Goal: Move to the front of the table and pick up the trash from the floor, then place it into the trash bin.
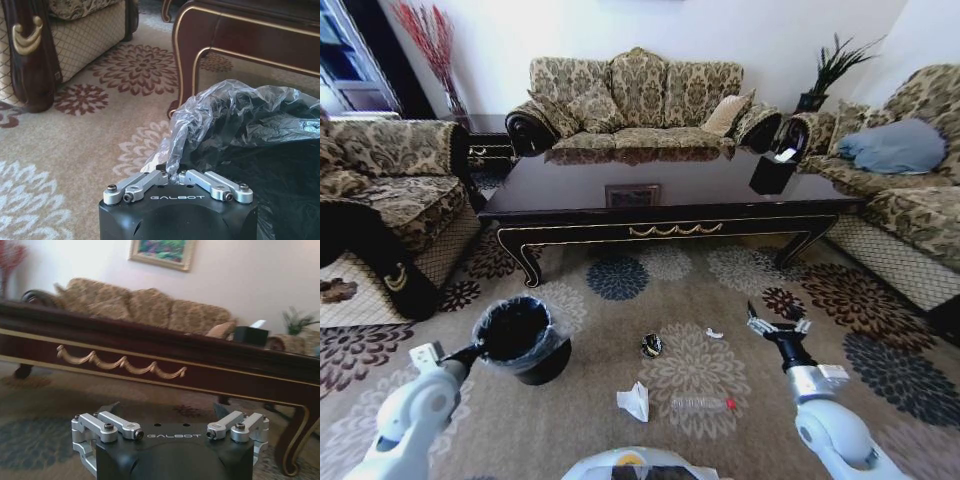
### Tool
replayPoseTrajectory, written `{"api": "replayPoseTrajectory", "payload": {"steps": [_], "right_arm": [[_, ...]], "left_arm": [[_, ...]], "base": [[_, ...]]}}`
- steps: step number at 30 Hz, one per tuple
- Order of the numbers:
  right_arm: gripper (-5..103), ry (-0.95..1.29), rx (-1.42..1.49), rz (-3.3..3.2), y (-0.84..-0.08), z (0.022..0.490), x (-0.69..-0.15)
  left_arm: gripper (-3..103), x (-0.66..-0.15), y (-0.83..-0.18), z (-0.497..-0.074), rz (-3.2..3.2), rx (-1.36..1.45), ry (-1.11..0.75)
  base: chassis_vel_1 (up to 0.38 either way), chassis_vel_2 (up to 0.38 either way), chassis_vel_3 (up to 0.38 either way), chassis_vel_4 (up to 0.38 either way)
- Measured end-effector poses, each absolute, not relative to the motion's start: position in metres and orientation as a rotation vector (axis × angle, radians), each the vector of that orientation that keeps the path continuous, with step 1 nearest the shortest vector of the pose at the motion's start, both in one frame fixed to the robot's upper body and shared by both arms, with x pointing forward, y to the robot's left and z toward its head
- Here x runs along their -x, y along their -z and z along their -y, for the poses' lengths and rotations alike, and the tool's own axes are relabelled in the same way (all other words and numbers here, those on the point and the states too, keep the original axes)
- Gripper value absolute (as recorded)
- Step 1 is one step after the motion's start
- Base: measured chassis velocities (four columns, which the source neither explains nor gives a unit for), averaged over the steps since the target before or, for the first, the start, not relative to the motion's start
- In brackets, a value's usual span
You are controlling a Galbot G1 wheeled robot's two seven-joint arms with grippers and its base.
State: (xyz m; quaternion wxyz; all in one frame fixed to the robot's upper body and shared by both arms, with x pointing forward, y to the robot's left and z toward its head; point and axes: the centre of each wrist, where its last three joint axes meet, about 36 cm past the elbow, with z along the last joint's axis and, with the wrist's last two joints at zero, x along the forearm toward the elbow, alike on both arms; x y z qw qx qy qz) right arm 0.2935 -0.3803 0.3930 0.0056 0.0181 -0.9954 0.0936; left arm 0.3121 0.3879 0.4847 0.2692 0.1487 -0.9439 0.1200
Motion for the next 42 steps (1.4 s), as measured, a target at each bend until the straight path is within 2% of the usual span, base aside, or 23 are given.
{"api": "replayPoseTrajectory", "payload": {"steps": [6, 11, 18, 31, 42], "right_arm": [[100, -0.500, -0.403, 3.022, -0.370, 0.416, -0.309], [100, -0.634, -1.053, 2.783, -0.353, 0.480, -0.327], [100, -0.668, -1.432, 2.487, -0.327, 0.516, -0.342], [100, -0.663, -1.654, 2.221, -0.262, 0.506, -0.354], [100, -0.715, -1.654, 2.113, -0.223, 0.516, -0.360]], "left_arm": [[3, -0.305, -0.494, -0.376, 2.559, -0.369, -0.322], [3, -0.298, -0.507, -0.380, 2.577, -0.376, -0.312], [3, -0.288, -0.520, -0.381, 2.597, -0.390, -0.294], [3, -0.270, -0.534, -0.380, 2.606, -0.414, -0.251], [3, -0.259, -0.537, -0.376, 2.594, -0.419, -0.224]], "base": [[0.000, 0.000, 0.000, 0.000], [0.000, 0.000, 0.000, 0.000], [0.000, 0.000, 0.000, 0.000], [0.000, 0.000, 0.000, 0.000], [0.000, 0.000, 0.000, 0.000]]}}
